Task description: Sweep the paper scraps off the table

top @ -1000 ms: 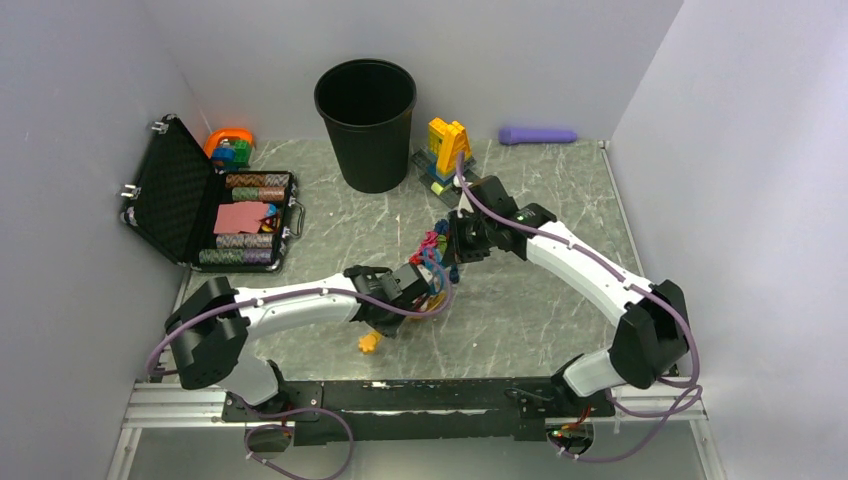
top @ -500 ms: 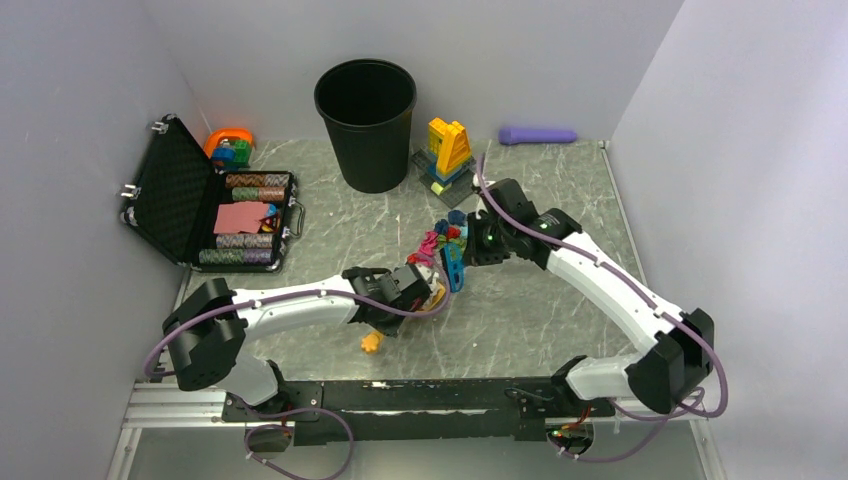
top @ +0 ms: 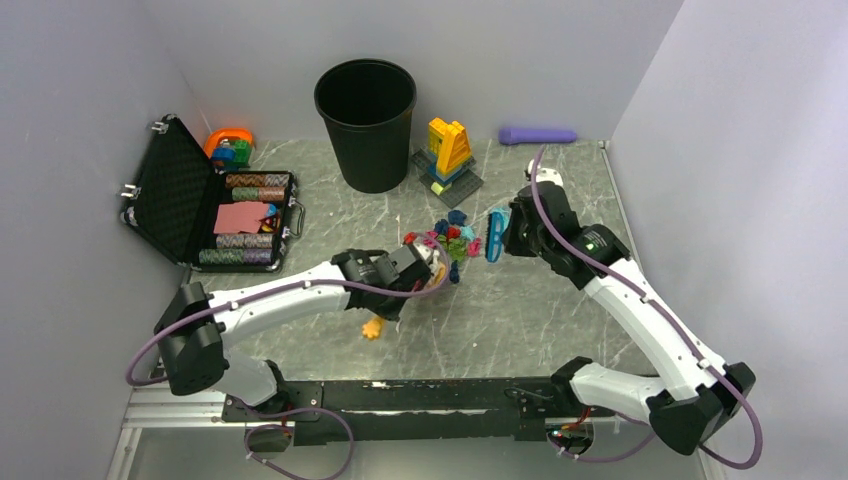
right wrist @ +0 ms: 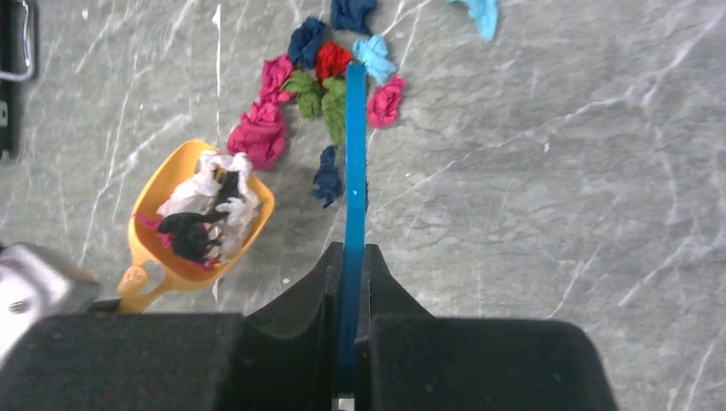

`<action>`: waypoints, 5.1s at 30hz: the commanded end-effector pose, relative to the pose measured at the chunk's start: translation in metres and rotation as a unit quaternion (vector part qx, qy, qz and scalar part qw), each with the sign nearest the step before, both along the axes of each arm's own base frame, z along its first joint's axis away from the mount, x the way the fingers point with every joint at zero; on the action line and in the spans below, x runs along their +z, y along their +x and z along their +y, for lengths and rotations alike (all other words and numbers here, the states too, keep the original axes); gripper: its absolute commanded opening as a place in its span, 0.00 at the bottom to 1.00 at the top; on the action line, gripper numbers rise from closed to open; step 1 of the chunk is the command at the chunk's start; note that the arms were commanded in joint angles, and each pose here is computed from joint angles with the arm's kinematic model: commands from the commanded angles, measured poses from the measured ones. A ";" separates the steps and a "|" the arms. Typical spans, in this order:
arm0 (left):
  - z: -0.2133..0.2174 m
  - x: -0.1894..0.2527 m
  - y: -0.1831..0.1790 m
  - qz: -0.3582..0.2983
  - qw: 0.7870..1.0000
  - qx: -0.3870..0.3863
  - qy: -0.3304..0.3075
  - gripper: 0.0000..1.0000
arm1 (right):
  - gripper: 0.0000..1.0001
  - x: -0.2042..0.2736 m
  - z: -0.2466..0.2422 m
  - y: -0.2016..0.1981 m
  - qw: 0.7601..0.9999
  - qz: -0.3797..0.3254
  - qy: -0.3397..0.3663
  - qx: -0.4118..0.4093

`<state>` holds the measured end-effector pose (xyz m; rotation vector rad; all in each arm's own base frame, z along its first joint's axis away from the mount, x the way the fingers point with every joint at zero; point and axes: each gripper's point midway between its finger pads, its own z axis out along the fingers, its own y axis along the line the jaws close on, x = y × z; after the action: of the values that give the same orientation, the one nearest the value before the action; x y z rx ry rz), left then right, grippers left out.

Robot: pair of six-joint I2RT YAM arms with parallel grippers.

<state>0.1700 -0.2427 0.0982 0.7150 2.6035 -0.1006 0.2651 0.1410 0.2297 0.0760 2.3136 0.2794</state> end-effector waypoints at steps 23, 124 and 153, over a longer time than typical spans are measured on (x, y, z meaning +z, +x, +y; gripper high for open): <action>-0.005 0.167 0.186 -0.061 0.989 0.053 -0.121 0.00 | 0.00 0.007 -0.011 -0.001 0.999 -0.034 0.010 -0.012; 0.154 0.108 0.073 -0.119 0.932 0.249 -0.234 0.00 | 0.00 -0.127 0.131 0.049 0.972 0.216 0.084 0.045; 0.062 0.006 0.033 0.029 0.993 0.093 -0.069 0.00 | 0.00 -0.025 0.095 0.124 0.950 0.071 0.303 0.031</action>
<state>0.2045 -0.1758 0.1063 0.3955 2.6698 -0.2561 0.3776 0.1992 0.1783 0.3880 2.4142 0.7547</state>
